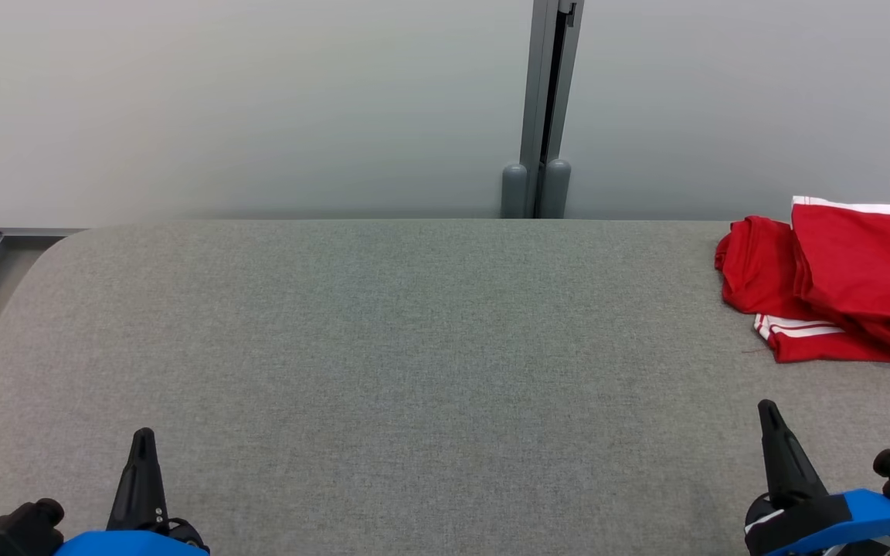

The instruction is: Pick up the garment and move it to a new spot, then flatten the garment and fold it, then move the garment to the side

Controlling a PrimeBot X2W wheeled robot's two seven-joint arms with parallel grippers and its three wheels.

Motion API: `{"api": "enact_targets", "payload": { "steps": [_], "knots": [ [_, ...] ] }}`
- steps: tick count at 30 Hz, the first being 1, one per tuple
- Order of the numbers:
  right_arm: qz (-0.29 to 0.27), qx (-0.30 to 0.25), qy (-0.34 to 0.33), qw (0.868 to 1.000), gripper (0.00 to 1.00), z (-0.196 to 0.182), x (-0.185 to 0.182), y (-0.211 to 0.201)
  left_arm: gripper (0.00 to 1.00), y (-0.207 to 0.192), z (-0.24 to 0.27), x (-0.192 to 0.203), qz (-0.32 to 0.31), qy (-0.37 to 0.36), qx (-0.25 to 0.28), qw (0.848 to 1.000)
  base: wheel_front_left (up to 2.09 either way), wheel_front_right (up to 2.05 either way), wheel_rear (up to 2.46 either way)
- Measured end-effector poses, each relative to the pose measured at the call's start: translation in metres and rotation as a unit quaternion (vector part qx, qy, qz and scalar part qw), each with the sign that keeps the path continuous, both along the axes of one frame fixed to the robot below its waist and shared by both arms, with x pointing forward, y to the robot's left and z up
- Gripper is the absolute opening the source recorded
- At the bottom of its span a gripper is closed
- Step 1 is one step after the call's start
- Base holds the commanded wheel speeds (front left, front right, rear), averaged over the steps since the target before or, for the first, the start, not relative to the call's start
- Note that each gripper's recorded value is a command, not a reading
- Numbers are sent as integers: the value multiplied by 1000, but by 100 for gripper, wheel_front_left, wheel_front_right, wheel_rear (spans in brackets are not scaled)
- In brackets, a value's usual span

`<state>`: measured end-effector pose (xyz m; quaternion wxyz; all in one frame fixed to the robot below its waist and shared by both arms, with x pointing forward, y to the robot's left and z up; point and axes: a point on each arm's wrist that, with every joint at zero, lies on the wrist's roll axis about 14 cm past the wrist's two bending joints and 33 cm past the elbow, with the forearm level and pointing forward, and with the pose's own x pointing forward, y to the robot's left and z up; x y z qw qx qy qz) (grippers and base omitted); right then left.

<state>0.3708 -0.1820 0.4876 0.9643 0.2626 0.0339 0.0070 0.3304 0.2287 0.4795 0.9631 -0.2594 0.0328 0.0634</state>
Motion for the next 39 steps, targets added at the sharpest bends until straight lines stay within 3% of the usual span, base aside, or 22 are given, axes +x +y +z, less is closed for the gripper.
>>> {"api": "enact_targets", "payload": {
  "steps": [17, 39],
  "knots": [
    [-14, 123, 5, 992, 0, 1, 4, -4, 0, -4, 0, 11, 6, -6, -124, 992, 0, 0, 0],
    [-24, 253, 3, 967, 0, 5, 9, -7, 0, -11, 5, 26, 4, -19, -255, 967, 0, 0, 0]
  ]
}}
